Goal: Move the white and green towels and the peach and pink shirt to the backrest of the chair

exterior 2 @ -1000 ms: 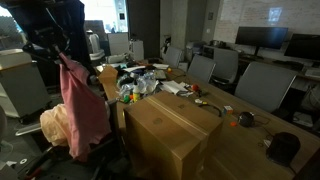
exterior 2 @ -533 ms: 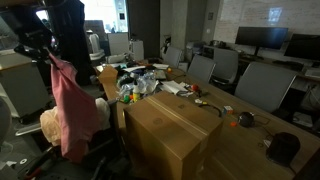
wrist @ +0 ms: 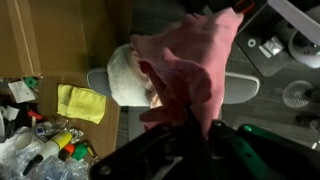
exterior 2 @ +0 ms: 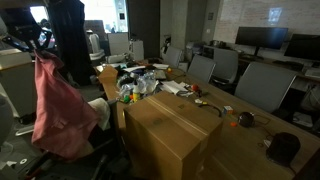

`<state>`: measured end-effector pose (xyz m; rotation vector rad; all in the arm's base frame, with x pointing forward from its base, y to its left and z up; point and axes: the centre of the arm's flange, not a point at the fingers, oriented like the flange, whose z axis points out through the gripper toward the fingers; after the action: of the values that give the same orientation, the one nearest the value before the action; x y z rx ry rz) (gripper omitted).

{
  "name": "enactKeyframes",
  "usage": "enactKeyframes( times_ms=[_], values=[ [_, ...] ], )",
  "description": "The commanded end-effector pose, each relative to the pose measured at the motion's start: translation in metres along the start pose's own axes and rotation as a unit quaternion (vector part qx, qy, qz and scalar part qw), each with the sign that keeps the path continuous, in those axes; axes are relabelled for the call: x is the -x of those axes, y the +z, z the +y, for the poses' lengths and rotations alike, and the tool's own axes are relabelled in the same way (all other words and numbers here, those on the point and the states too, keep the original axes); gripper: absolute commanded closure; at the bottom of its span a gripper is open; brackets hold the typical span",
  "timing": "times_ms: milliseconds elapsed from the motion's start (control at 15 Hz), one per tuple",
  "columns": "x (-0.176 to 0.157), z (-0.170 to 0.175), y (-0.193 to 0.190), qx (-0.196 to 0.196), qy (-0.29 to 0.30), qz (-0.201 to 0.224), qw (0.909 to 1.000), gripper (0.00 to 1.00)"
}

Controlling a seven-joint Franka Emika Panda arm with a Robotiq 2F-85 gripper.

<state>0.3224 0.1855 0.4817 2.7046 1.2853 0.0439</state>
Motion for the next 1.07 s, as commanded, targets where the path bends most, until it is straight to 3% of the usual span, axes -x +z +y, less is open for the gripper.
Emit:
enactKeyframes(
  times_ms=[0, 267, 400, 1000],
  values=[
    [-0.022, 0.004, -0.008, -0.032, 0.052, 0.054, 0.9967, 0.99],
    [-0.035, 0.006, 0.009, -0.035, 0.089, 0.069, 0.9931, 0.99],
    [-0.044, 0.008, 0.030, -0.026, 0.099, 0.057, 0.9932, 0.99],
    [-0.080, 0.004, 0.138, -0.017, 0.141, -0.038, 0.9891, 0.99]
  ],
)
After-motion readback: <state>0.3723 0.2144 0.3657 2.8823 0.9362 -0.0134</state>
